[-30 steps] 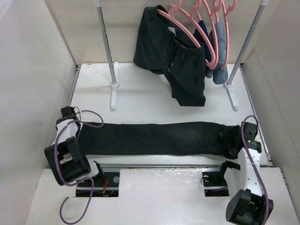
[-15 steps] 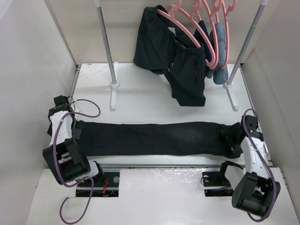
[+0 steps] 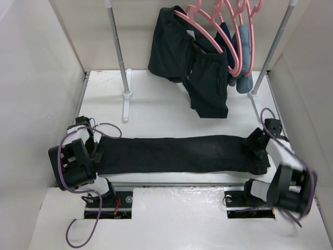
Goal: Place the trousers on the hanger
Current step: Fold the trousers at the center of the board.
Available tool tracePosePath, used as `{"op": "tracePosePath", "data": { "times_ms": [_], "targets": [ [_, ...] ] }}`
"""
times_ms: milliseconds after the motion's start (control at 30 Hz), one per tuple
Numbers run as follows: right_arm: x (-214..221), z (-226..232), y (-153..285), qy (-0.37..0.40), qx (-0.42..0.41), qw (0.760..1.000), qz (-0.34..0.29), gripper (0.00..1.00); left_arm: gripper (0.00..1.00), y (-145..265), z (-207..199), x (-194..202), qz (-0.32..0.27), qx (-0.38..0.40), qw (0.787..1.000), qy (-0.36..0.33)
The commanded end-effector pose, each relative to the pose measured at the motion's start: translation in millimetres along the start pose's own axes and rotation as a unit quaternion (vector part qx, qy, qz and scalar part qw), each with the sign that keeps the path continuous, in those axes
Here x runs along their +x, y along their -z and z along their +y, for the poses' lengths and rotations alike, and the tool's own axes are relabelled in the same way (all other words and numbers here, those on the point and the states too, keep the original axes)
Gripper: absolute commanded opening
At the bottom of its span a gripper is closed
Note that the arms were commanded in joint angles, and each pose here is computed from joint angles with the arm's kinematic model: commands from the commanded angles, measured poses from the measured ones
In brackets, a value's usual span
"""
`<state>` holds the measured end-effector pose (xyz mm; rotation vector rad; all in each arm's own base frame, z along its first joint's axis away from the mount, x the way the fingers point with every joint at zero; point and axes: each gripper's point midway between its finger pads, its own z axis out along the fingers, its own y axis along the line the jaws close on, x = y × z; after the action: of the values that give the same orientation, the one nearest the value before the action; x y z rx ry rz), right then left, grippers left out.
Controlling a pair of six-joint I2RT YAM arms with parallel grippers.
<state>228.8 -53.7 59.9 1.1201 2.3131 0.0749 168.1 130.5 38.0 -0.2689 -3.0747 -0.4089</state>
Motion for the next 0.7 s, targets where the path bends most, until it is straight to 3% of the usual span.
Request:
{"op": "tracePosePath", "data": {
  "times_ms": [0, 133, 267, 400, 533, 600, 667],
  "targets": [
    [19.1, 28.9, -43.4, 0.07, -0.052, 0.993, 0.083, 0.71, 0.85, -16.8, 21.4, -11.7, -0.018, -0.069, 0.997, 0.023],
    [21.7, 49.3, -82.5, 0.108, -0.072, 0.979, 0.154, 0.67, 0.85, -30.3, 45.6, -57.9, -0.076, -0.105, 0.99, 0.061],
    [-2.8, 83.8, -100.2, 0.149, -0.09, 0.972, 0.159, 0.67, 0.85, -41.0, 57.2, -90.9, -0.094, -0.104, 0.986, 0.093],
    [-40.9, 128.7, -105.7, 0.199, -0.11, 0.967, 0.114, 0.71, 0.85, -34.4, 73.0, -122.0, -0.137, -0.112, 0.978, 0.108],
    [-57.6, 142.3, -87.4, 0.197, -0.141, 0.967, 0.081, 0.78, 0.85, -21.8, 79.4, -143.6, -0.16, -0.105, 0.976, 0.105],
    [-68.4, 142.8, -72.0, 0.207, -0.144, 0.967, 0.049, 0.93, 0.85, -17.3, 78.7, -144.8, -0.163, -0.099, 0.976, 0.103],
    [-72.1, 131.8, -43.7, 0.215, -0.129, 0.968, 0.029, 1.0, 0.85, -7.7, 79.4, -144.8, -0.174, -0.098, 0.974, 0.105]
  ]
}}
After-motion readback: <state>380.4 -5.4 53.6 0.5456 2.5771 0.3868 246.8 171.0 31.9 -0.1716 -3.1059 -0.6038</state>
